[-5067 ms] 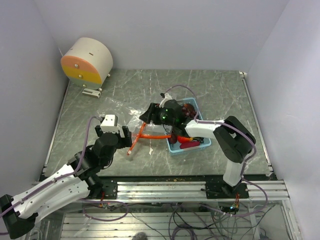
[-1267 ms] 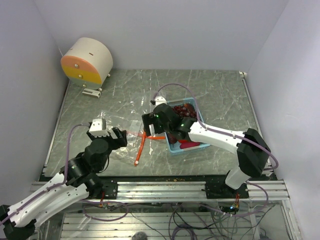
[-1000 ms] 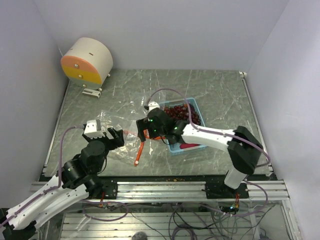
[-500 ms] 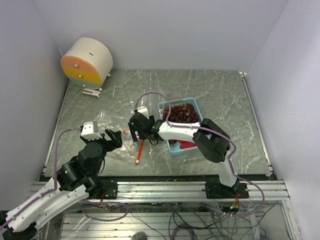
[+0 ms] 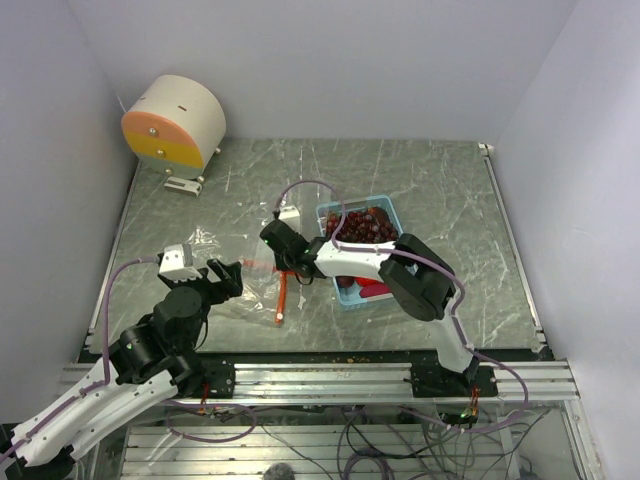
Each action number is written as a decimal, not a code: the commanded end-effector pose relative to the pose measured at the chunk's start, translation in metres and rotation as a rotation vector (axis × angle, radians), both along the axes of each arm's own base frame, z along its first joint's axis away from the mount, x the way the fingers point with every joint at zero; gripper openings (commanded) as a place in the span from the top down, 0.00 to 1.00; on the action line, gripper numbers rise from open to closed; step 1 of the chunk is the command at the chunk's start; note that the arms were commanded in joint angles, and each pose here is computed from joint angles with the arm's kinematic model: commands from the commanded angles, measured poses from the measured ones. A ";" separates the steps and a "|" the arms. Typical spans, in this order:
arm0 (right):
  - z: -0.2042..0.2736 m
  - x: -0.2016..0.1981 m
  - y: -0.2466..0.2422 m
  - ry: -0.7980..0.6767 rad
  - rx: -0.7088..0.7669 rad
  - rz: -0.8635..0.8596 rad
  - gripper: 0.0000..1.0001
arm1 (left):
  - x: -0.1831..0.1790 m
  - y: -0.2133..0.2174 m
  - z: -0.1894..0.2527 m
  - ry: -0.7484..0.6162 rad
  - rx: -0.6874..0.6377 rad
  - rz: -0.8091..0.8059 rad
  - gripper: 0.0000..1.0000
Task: Place the food in the zip-top bag and seal the zipper
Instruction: Pick up the zipper food storage bag at the center of the board, then open the zipper of the food storage bag.
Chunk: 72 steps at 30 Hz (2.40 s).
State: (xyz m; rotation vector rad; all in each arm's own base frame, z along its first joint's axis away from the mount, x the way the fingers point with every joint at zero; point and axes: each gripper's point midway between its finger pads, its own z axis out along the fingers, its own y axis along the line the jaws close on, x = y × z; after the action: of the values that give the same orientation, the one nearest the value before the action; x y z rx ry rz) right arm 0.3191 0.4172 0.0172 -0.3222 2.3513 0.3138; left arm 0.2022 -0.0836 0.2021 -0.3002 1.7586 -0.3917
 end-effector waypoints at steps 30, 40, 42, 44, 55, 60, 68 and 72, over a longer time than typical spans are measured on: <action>0.170 -0.007 -0.028 -0.259 0.323 -0.038 1.00 | 0.022 -0.088 0.003 -0.154 -0.044 -0.293 0.02; 0.175 -0.012 -0.007 -0.273 0.321 -0.041 1.00 | 0.039 -0.129 -0.012 -0.113 -0.070 -0.354 0.02; 0.176 -0.014 -0.005 -0.274 0.325 -0.040 1.00 | 0.043 -0.131 -0.021 -0.092 -0.061 -0.347 0.03; 0.178 -0.016 -0.004 -0.275 0.333 -0.037 1.00 | 0.044 -0.133 -0.024 -0.086 -0.063 -0.344 0.04; 0.195 -0.026 -0.005 -0.288 0.371 -0.024 1.00 | 0.049 -0.130 -0.035 -0.070 -0.035 -0.313 0.39; 0.208 -0.032 -0.001 -0.286 0.415 0.004 1.00 | 0.050 -0.130 -0.043 -0.063 -0.032 -0.305 0.45; 0.226 -0.048 -0.001 -0.279 0.477 0.058 1.00 | 0.054 -0.124 -0.043 -0.061 0.001 -0.273 0.92; 0.229 -0.053 -0.008 -0.284 0.479 0.058 1.00 | 0.052 -0.120 -0.038 -0.071 0.008 -0.272 0.93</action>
State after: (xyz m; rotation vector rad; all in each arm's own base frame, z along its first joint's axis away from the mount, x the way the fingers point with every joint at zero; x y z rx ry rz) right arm 0.2730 0.4112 0.2198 -0.2111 1.9774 0.7180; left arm 0.2541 -0.2115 0.1620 -0.0335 1.7427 -0.6213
